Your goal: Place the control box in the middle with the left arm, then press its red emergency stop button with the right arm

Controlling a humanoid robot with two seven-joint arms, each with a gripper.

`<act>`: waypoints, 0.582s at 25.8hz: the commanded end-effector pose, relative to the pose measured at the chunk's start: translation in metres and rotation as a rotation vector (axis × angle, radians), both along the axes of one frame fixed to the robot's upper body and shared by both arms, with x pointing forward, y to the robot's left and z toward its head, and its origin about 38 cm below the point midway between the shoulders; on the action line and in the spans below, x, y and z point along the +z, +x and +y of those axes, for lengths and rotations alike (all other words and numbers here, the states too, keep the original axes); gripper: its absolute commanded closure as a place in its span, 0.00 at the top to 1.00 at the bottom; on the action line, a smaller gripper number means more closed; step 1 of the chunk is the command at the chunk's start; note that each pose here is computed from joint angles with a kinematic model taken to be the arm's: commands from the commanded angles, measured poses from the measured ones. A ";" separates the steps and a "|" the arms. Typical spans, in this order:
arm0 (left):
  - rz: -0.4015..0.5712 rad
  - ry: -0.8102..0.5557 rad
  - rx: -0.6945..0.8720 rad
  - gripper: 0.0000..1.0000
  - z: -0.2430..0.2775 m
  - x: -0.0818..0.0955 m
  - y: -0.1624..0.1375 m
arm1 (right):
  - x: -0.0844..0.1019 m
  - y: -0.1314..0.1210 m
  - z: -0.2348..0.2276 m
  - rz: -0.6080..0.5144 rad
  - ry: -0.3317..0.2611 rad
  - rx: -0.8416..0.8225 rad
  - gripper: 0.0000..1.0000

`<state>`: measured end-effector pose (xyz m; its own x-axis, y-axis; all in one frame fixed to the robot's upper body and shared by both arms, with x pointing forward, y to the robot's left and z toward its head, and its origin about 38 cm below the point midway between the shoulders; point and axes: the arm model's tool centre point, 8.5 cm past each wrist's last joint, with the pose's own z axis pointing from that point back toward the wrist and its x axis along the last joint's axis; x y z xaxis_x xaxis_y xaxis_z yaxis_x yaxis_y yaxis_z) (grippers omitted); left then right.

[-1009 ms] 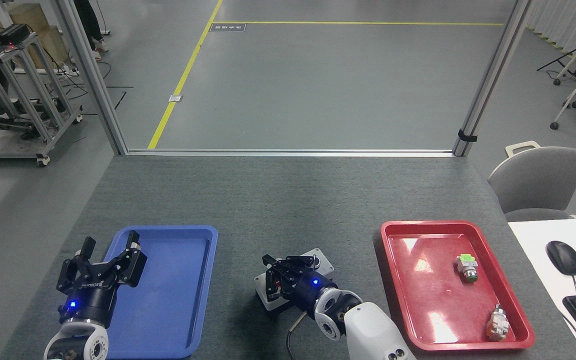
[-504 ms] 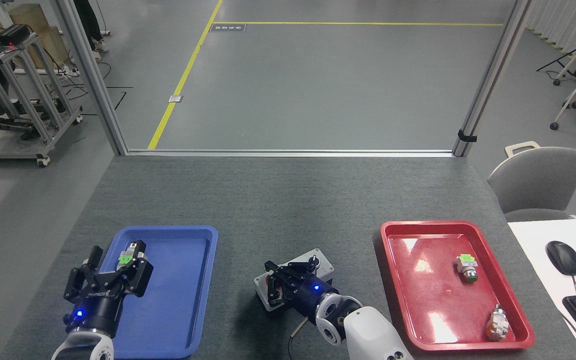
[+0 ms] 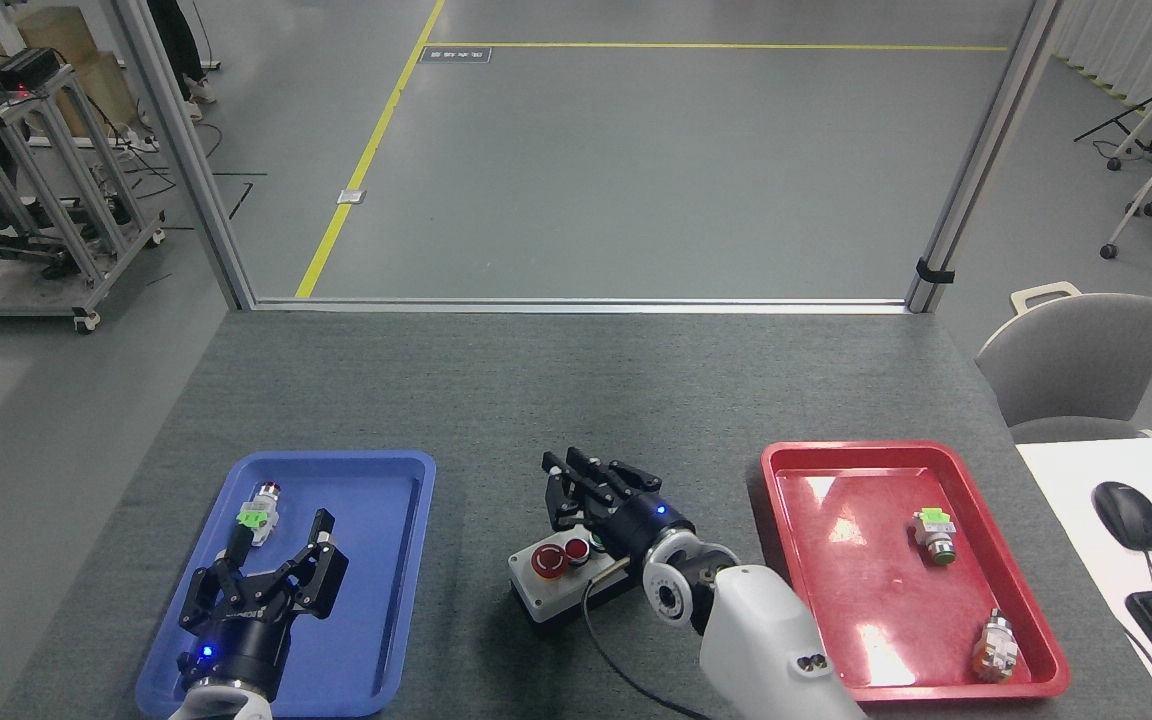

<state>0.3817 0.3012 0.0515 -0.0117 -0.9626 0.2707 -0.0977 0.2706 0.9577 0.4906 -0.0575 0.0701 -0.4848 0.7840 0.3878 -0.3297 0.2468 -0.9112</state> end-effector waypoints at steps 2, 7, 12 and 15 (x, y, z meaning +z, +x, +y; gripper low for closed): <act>0.002 -0.004 0.001 0.99 0.000 -0.001 0.000 | 0.034 0.032 -0.057 -0.031 0.087 -0.127 1.00; 0.002 -0.004 0.001 0.99 0.000 -0.001 0.000 | 0.033 0.037 -0.115 -0.050 -0.009 -0.299 1.00; 0.002 -0.004 0.001 0.99 0.000 -0.001 0.000 | -0.004 -0.026 -0.112 -0.159 -0.169 -0.410 1.00; 0.002 -0.006 0.001 0.99 0.000 -0.001 0.000 | -0.005 -0.064 -0.087 -0.241 -0.168 -0.542 1.00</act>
